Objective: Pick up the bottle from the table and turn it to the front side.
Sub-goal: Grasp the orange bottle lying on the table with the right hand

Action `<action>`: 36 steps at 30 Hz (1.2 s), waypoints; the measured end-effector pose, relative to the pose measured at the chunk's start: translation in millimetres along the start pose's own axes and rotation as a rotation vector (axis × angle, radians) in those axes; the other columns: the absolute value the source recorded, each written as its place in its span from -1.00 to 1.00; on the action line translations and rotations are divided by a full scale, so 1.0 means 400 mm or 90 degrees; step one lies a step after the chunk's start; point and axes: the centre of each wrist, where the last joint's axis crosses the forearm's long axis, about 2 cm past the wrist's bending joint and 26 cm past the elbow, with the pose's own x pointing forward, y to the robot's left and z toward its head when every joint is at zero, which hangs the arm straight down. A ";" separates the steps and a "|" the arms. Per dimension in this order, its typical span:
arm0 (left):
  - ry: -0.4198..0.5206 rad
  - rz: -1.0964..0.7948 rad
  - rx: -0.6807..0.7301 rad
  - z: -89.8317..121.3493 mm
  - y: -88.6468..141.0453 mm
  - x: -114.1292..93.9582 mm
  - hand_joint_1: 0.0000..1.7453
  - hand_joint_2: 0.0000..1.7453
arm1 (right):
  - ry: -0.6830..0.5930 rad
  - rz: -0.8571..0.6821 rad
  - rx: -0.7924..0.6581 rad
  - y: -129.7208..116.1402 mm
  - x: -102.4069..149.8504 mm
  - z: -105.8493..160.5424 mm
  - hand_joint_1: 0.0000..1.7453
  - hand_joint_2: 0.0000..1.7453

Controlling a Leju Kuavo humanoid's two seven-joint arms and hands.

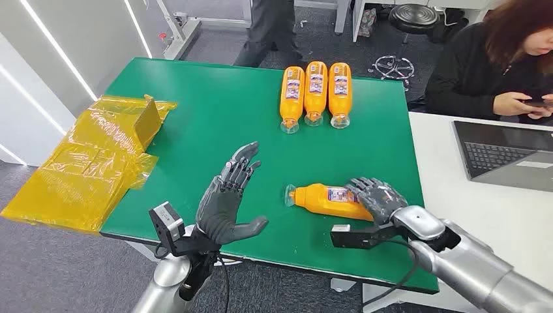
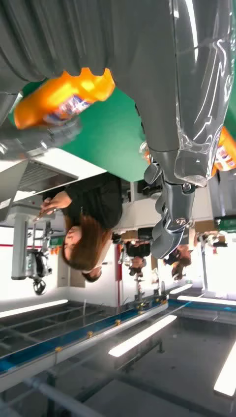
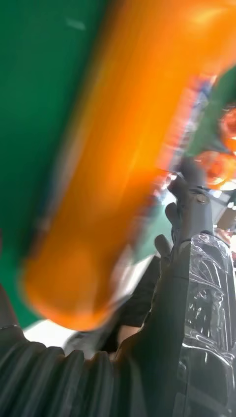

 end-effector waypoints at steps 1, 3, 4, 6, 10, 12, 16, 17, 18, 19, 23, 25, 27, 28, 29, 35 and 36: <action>0.000 0.000 0.000 0.000 0.000 0.000 -1.00 1.00 | 0.000 0.000 0.000 0.004 0.002 0.000 -1.00 1.00; 0.001 -0.001 0.000 0.001 0.001 0.000 -1.00 1.00 | 0.000 -0.004 0.001 0.015 0.005 0.001 -1.00 1.00; 0.001 -0.001 0.000 0.001 0.002 0.000 -1.00 1.00 | 0.001 -0.007 0.001 0.020 0.006 0.002 -1.00 1.00; 0.001 -0.002 0.001 0.002 0.004 0.000 -1.00 1.00 | 0.002 -0.016 0.001 0.031 0.007 0.005 -1.00 1.00; 0.004 -0.004 0.004 0.006 0.007 -0.001 -1.00 1.00 | 0.004 -0.034 -0.001 0.051 0.008 0.010 -1.00 1.00; 0.004 -0.005 0.004 0.007 0.007 -0.001 -1.00 1.00 | 0.006 -0.041 0.000 0.060 0.009 0.012 -1.00 1.00; 0.007 -0.009 0.006 0.010 0.009 -0.002 -1.00 1.00 | 0.012 -0.050 0.000 0.091 0.013 0.023 -1.00 1.00; 0.008 -0.011 0.006 0.011 0.010 -0.002 -1.00 1.00 | 0.012 -0.052 0.001 0.100 0.015 0.027 -1.00 1.00; 0.009 -0.012 0.006 0.011 0.010 -0.002 -1.00 1.00 | 0.013 -0.055 0.003 0.109 0.017 0.030 -1.00 1.00; 0.010 -0.014 0.005 0.012 0.011 -0.002 -1.00 1.00 | 0.015 -0.059 0.006 0.117 0.018 0.034 -1.00 1.00; 0.013 -0.016 0.004 0.013 0.013 -0.002 -1.00 1.00 | 0.022 -0.073 0.009 0.135 0.019 0.046 -1.00 1.00; 0.014 -0.017 0.004 0.014 0.014 -0.002 -1.00 1.00 | 0.023 -0.079 0.010 0.138 0.019 0.049 -0.49 1.00; 0.014 -0.018 0.004 0.014 0.014 -0.002 -1.00 1.00 | 0.025 -0.085 0.015 0.142 0.019 0.052 0.52 1.00; 0.015 -0.018 0.004 0.014 0.014 -0.002 -1.00 1.00 | 0.026 -0.087 0.018 0.144 0.019 0.056 0.98 1.00; 0.016 -0.019 0.003 0.014 0.015 -0.002 -1.00 1.00 | 0.027 -0.089 0.022 0.147 0.018 0.060 1.00 1.00; 0.020 -0.020 0.001 0.018 0.015 -0.003 -1.00 1.00 | 0.030 -0.093 0.053 0.143 -0.019 0.108 1.00 1.00; 0.020 -0.020 0.001 0.018 0.016 -0.003 -1.00 1.00 | 0.029 -0.092 0.058 0.140 -0.025 0.115 1.00 1.00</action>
